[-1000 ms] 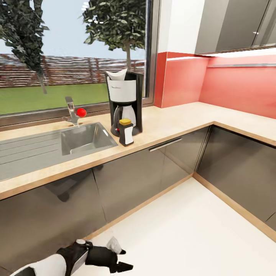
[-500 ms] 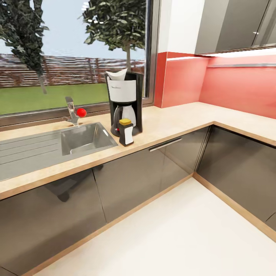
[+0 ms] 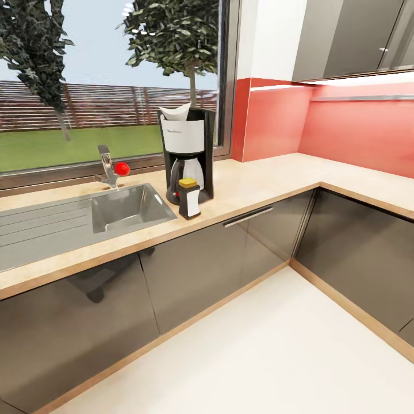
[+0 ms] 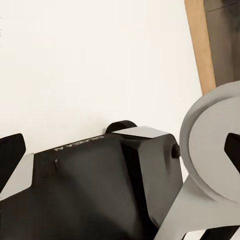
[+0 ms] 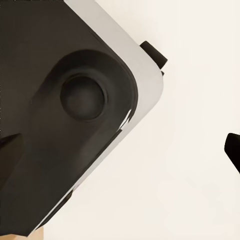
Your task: Set up a coffee station on the kitchen countertop: keep the coffee maker on the countertop, move the bottle of coffee from the kitchen shelf to the counter next to the coffee maker, place a paper coffee filter on top of the coffee maker, put the saucer next to the coffee maker with the coffee cup on the saucer, and place the electric kettle next to the coffee maker.
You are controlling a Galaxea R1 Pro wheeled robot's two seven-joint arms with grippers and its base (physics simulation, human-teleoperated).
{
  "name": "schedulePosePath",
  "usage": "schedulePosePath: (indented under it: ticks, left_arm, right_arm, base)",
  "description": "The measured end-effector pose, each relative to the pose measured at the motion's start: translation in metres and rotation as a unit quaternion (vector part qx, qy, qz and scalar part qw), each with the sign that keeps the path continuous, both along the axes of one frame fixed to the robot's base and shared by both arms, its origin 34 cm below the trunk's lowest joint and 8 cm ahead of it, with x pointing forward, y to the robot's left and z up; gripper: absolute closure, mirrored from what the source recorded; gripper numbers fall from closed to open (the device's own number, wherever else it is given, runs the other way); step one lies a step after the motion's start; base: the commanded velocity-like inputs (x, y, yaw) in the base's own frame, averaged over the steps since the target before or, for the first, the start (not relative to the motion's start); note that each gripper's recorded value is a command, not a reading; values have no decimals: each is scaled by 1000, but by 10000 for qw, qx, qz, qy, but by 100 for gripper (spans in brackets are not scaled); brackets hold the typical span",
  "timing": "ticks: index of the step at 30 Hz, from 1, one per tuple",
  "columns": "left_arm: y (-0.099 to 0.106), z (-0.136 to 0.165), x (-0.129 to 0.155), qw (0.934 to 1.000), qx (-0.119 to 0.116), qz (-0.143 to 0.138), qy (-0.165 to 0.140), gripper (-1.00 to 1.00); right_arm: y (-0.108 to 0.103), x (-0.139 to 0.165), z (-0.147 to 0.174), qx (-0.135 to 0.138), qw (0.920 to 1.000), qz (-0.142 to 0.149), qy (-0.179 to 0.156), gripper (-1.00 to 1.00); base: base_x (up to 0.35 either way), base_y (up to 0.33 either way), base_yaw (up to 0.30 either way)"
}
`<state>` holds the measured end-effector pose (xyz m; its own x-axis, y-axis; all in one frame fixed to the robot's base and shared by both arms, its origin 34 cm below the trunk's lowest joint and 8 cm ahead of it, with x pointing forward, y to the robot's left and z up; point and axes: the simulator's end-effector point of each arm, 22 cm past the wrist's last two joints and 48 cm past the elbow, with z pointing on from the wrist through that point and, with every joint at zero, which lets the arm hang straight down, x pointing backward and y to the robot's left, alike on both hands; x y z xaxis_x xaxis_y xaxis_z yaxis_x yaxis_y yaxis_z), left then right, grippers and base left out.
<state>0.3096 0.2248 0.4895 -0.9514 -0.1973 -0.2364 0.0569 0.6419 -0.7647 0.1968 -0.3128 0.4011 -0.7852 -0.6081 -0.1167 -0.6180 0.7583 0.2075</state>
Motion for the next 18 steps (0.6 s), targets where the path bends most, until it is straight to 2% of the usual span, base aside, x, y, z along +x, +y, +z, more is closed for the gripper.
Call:
schedulePosePath:
  ticks: [13, 18]
  left_arm:
    - [4, -1, -3, 10000, 34, 25, 36, -100]
    - [5, -2, -10, 9999, 40, 75, 88, -100]
  right_arm:
    - [1, 0, 0, 1, 10000, -7, -1, -100]
    - [2, 0, 0, 4, 10000, -4, 0, -100]
  base:
    - [0, 0, 2]
    - [0, 0, 126]
